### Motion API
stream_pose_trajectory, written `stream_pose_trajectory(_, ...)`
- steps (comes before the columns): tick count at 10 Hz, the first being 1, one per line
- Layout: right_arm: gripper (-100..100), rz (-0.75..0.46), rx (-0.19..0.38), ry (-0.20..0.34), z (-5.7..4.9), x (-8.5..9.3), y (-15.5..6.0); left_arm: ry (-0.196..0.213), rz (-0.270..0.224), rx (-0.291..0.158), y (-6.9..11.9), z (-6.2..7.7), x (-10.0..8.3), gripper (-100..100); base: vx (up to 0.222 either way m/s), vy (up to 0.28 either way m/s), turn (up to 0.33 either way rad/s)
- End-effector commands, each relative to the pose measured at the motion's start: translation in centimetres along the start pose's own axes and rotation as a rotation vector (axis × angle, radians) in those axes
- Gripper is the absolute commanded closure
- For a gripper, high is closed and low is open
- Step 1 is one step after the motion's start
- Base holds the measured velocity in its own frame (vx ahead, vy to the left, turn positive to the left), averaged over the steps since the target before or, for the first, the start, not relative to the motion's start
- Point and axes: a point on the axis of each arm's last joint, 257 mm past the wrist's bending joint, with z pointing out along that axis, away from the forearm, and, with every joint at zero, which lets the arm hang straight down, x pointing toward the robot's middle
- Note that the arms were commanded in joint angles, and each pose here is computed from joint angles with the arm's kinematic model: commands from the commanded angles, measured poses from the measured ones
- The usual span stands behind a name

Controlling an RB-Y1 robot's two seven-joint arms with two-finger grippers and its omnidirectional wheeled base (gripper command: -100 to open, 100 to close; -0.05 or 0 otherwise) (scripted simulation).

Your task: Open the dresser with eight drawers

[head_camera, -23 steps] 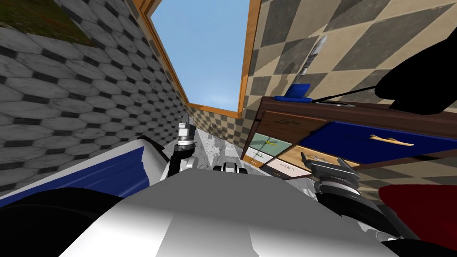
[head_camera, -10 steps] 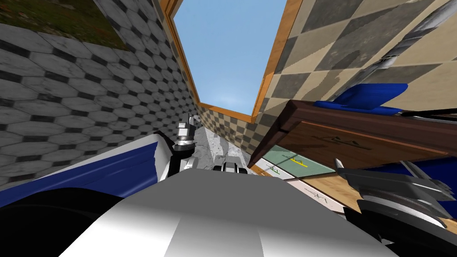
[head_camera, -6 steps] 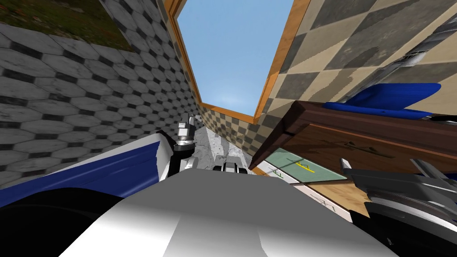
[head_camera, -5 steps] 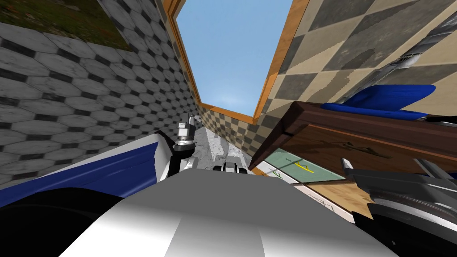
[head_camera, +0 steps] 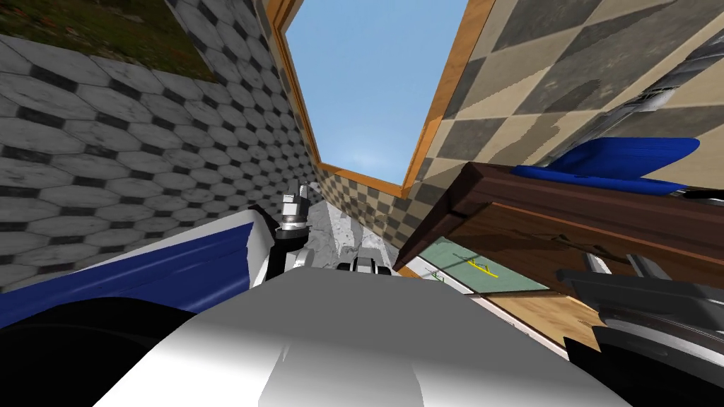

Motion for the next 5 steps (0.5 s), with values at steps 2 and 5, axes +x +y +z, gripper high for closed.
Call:
stream_pose_trajectory(2,100,-0.015,0.026,0.102,-1.5,2.5,-1.0,0.000,0.000,0.000,0.0,0.0,0.0,0,-0.138,0.012,0.300)
stream_pose_trajectory(5,100,-0.033,0.053,0.191,-2.9,4.6,-2.1,0.000,0.000,0.000,0.0,0.0,0.0,0,-0.141,0.022,0.305)
